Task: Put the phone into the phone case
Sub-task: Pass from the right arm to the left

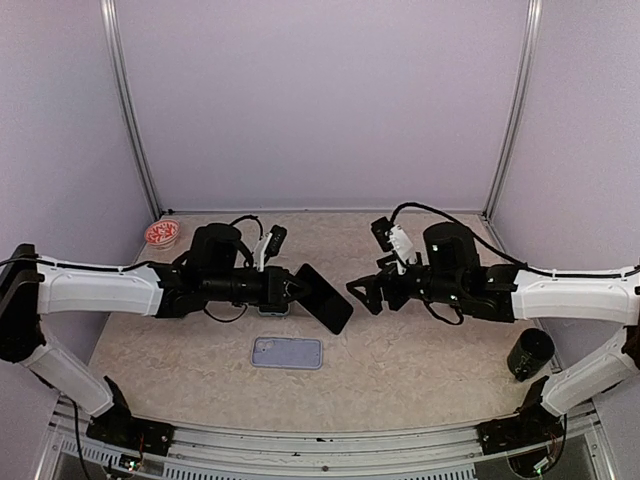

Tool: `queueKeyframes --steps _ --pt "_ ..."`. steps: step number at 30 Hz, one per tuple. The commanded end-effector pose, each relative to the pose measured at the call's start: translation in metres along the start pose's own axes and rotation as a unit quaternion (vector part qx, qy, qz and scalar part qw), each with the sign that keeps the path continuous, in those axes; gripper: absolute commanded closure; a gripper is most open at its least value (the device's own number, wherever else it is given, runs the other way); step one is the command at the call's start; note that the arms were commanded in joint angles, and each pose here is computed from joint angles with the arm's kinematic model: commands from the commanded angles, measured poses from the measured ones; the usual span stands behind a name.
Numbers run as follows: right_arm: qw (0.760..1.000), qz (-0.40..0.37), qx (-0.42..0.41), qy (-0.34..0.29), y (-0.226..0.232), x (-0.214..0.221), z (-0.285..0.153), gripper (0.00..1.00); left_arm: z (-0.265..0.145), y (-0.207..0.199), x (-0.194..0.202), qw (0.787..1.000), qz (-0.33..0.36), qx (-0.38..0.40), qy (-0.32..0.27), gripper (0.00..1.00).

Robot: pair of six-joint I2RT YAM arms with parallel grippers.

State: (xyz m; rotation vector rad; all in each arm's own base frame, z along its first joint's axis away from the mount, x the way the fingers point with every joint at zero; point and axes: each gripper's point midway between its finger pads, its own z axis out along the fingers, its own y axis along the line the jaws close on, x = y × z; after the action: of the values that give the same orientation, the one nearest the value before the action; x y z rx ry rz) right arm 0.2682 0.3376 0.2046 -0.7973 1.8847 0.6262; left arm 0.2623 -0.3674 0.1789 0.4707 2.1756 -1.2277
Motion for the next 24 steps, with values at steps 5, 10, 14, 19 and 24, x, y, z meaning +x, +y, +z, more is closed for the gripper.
queueKeyframes --steps 5,10,14,19,24 --pt "0.981 0.119 -0.131 -0.084 0.014 -0.022 -0.040 0.01 -0.076 -0.063 -0.052 0.975 0.075 0.112 -0.177 1.00" --pt "0.956 0.166 -0.215 -0.109 0.026 -0.035 -0.051 0.00 -0.106 -0.081 -0.057 0.957 0.085 0.157 -0.230 1.00" --pt "0.935 0.189 -0.275 -0.116 0.041 -0.047 -0.051 0.00 -0.125 -0.096 -0.060 0.941 0.089 0.196 -0.263 1.00" --pt "0.919 0.201 -0.316 -0.122 0.050 -0.062 -0.048 0.00 -0.122 -0.103 -0.060 0.938 0.089 0.203 -0.268 1.00" --pt "0.909 0.205 -0.342 -0.124 0.060 -0.072 -0.045 0.01 -0.119 -0.103 -0.064 0.935 0.088 0.199 -0.282 1.00"
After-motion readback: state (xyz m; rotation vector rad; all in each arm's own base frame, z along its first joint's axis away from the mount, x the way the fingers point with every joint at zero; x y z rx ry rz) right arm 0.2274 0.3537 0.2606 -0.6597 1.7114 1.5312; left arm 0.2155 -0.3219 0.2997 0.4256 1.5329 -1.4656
